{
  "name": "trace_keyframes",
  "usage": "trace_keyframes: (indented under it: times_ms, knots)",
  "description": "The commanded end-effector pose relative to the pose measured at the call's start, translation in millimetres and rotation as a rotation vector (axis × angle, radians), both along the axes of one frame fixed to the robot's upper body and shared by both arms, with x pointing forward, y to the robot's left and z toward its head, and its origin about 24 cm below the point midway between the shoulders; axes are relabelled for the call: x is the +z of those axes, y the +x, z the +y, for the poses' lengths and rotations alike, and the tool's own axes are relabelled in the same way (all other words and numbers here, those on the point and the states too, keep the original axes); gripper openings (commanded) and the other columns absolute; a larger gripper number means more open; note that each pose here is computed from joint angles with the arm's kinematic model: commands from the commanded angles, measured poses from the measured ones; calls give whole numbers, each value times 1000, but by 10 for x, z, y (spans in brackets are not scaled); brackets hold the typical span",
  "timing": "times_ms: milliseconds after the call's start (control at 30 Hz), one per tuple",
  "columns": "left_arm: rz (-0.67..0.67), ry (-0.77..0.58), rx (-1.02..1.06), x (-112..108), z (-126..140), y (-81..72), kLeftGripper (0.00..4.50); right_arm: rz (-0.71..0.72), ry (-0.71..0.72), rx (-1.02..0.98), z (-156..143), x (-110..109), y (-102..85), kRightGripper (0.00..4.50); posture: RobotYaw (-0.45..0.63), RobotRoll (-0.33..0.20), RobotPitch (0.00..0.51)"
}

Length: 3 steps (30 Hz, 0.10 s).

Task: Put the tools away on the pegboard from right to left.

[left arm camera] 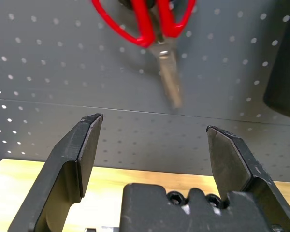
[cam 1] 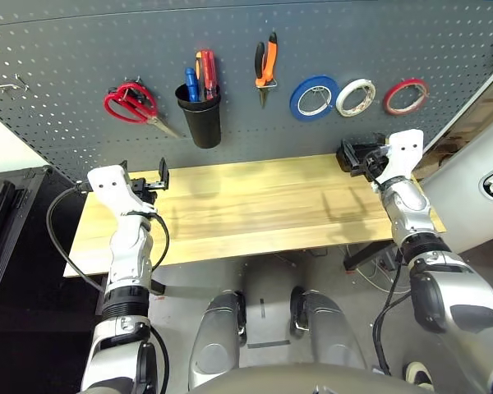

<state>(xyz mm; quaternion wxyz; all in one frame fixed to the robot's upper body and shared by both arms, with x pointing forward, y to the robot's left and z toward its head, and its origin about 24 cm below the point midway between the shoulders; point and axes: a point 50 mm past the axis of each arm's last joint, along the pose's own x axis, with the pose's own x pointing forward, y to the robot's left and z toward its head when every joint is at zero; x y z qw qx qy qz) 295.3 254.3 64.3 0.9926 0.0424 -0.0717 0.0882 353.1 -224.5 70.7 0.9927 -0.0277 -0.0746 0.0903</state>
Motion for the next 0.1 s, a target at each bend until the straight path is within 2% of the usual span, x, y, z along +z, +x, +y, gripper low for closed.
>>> trace_keyframes:
  times_ms: [33, 100]
  knots:
    - [10, -7, 3, -32, -16, 15, 4481, -1, -2, -11, -50, -11, -18, 4500, 11, 0, 78]
    - [14, -7, 5, -38, -12, 14, 4481, -4, 0, -12, -47, -5, -15, 4500, 11, 0, 78]
